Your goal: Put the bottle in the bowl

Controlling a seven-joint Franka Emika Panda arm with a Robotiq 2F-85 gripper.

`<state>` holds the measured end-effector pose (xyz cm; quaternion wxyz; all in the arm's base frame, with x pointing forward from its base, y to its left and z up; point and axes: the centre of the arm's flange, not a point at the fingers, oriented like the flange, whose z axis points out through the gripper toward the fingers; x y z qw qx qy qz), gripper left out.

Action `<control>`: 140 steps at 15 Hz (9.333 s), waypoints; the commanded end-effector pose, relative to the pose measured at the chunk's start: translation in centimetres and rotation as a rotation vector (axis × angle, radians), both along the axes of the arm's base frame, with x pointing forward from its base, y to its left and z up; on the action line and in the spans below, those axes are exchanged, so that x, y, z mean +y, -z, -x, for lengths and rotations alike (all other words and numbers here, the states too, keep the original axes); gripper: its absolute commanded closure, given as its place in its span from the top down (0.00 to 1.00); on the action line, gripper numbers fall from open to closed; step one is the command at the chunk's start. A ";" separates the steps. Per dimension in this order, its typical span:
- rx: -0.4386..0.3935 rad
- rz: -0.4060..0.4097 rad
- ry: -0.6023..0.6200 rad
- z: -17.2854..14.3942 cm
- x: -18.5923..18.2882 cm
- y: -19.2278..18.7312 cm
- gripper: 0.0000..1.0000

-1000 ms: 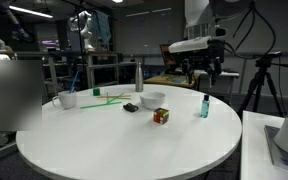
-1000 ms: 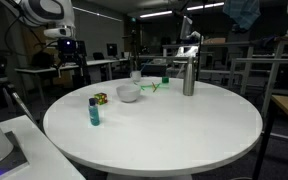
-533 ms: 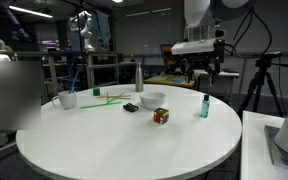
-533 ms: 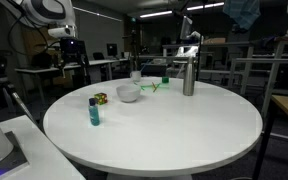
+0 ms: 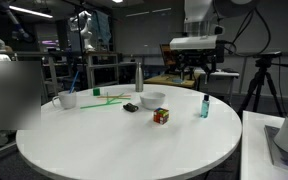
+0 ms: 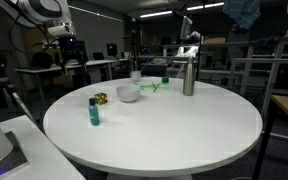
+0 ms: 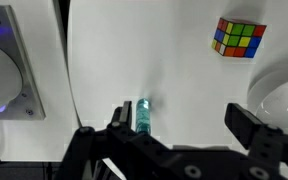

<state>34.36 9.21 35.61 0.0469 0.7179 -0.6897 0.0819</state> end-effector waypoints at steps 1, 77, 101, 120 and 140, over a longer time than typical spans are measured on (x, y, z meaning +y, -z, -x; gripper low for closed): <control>0.000 0.000 0.000 0.0 0.0 0.0 1.00; 0.167 -0.255 0.015 4.3 -16.9 12.5 1.00; 0.229 -0.323 0.016 5.3 -17.8 15.0 0.15; 0.084 -0.176 -0.169 -0.2 -11.3 0.6 0.08; 0.061 -0.059 -0.480 -10.3 -5.4 -3.0 0.08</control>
